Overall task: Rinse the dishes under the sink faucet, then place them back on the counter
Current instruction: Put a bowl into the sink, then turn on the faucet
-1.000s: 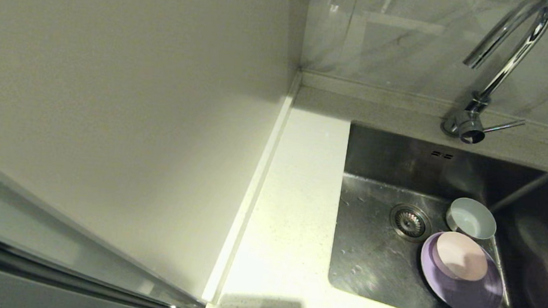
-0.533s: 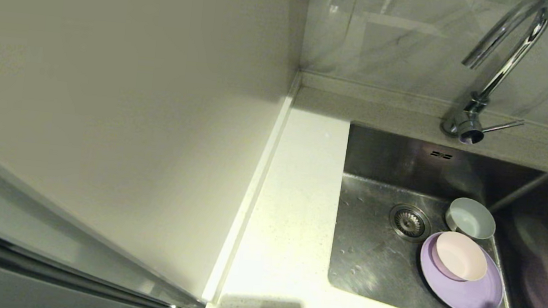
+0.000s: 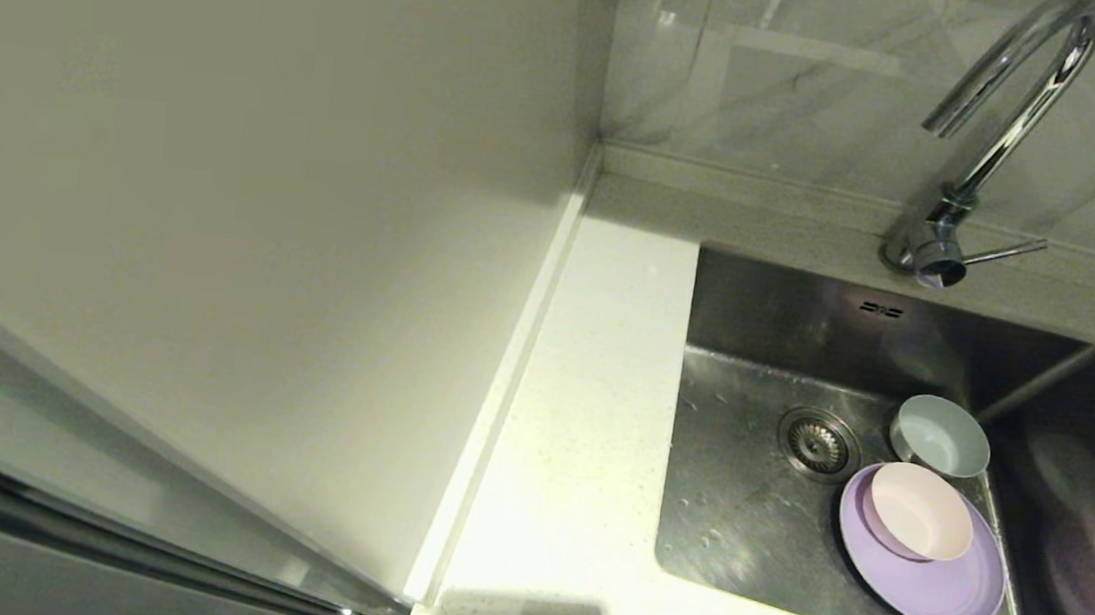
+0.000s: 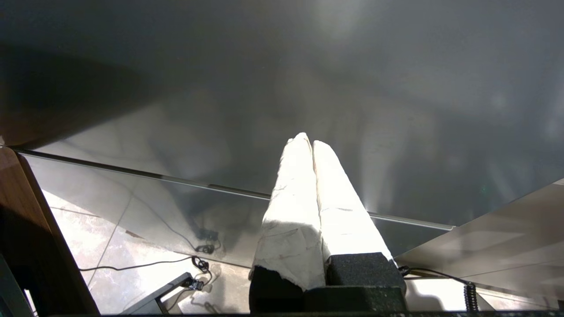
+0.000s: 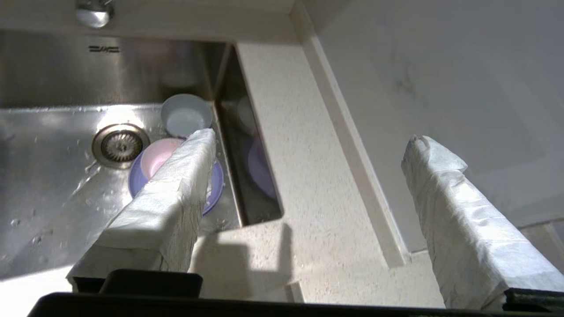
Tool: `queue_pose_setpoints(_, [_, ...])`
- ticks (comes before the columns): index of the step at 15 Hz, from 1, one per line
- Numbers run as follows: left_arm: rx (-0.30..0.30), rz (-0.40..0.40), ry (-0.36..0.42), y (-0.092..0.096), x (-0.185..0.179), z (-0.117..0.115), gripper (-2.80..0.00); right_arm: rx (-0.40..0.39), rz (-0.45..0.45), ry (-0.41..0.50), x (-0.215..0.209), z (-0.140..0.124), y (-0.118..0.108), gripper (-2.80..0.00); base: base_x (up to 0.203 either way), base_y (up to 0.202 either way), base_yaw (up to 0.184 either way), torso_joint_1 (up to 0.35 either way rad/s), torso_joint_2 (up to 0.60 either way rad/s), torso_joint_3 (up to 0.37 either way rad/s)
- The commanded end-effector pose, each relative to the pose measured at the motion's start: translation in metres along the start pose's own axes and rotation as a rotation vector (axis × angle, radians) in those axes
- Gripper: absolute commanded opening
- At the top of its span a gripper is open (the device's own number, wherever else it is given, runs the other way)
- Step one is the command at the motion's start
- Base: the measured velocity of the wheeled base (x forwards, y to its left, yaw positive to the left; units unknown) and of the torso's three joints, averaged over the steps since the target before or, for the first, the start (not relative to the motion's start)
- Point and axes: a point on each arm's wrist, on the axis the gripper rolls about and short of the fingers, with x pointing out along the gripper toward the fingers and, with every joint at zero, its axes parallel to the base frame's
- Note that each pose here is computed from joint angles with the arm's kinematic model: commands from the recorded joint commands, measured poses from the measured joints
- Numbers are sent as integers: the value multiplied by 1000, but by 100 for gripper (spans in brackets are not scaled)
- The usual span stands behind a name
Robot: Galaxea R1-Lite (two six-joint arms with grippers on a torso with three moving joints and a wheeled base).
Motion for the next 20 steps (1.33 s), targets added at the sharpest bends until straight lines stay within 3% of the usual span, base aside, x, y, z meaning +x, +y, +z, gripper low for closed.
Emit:
queue_pose_setpoints(1, [0,0,2,0,0,-1,-280,5,1,-11,-8,-7,-3,0,0,0,0,0,0,0])
queue_pose_setpoints(5, [0,0,2,0,0,-1,-280,-15,32,30,8,5,4,0,0,0,0,0,0,0])
queue_pose_setpoints(10, [0,0,2,0,0,-1,-280,-32,99,74,50,54,24,0,0,0,0,0,0,0])
queue_pose_setpoints(13, [0,0,3,0,0,-1,-280,-37,141,80,64,68,30,0,0,0,0,0,0,0])
queue_pose_setpoints(14, [0,0,3,0,0,-1,-280,-36,144,84,65,68,31,-280,0,0,0,0,0,0])
queue_pose_setpoints(20, [0,0,2,0,0,-1,-280,-5,162,164,109,84,57,-280,0,0,0,0,0,0])
